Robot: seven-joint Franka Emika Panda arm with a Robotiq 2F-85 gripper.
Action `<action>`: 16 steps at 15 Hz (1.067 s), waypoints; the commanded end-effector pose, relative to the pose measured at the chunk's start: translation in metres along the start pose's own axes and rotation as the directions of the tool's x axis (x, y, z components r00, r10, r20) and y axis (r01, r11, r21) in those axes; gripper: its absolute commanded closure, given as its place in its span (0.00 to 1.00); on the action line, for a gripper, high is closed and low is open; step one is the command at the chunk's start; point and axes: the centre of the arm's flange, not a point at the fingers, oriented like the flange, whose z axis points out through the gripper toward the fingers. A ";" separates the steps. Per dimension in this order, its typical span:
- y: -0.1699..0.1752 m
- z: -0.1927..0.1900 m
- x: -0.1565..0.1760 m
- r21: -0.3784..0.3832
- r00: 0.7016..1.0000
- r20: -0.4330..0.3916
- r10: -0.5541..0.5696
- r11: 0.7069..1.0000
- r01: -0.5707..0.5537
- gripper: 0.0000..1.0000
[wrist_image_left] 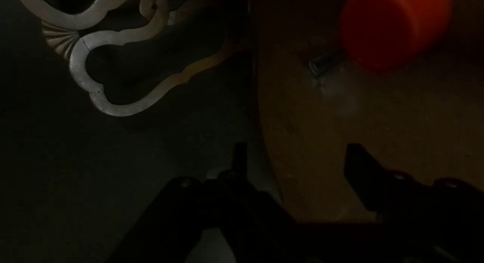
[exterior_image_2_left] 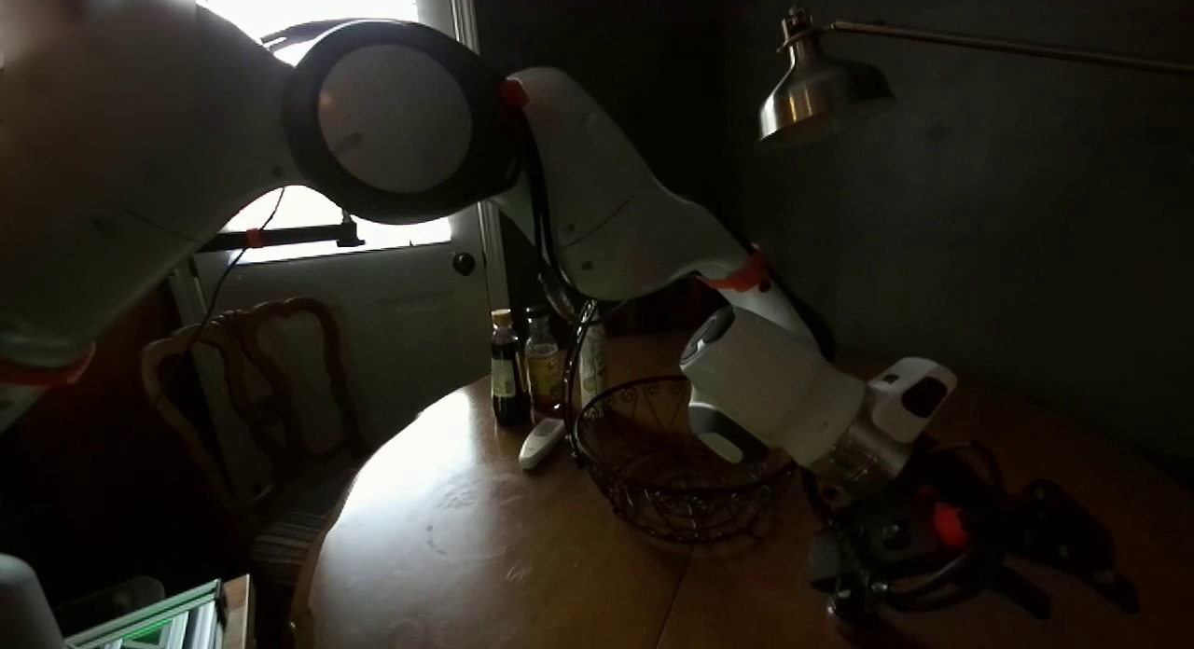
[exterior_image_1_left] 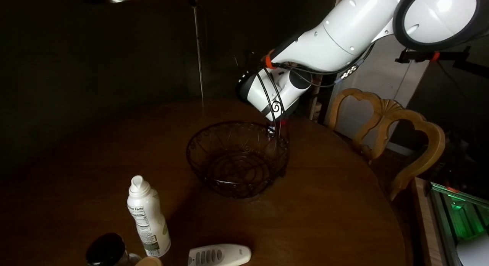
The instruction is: Unhook the measuring cup from where it is hanging
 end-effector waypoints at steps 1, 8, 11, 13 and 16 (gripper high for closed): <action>0.046 -0.026 0.013 0.053 0.997 0.043 -0.065 0.997 0.063 0.01; 0.115 -0.068 0.002 0.231 0.992 0.024 -0.124 0.966 0.115 0.00; 0.121 -0.087 -0.010 0.341 0.996 -0.001 -0.092 0.936 0.087 0.00; 0.117 -0.098 -0.017 0.407 0.996 -0.010 -0.085 0.910 0.082 0.00; 0.105 -0.114 -0.022 0.508 0.997 -0.036 -0.064 0.858 0.073 0.00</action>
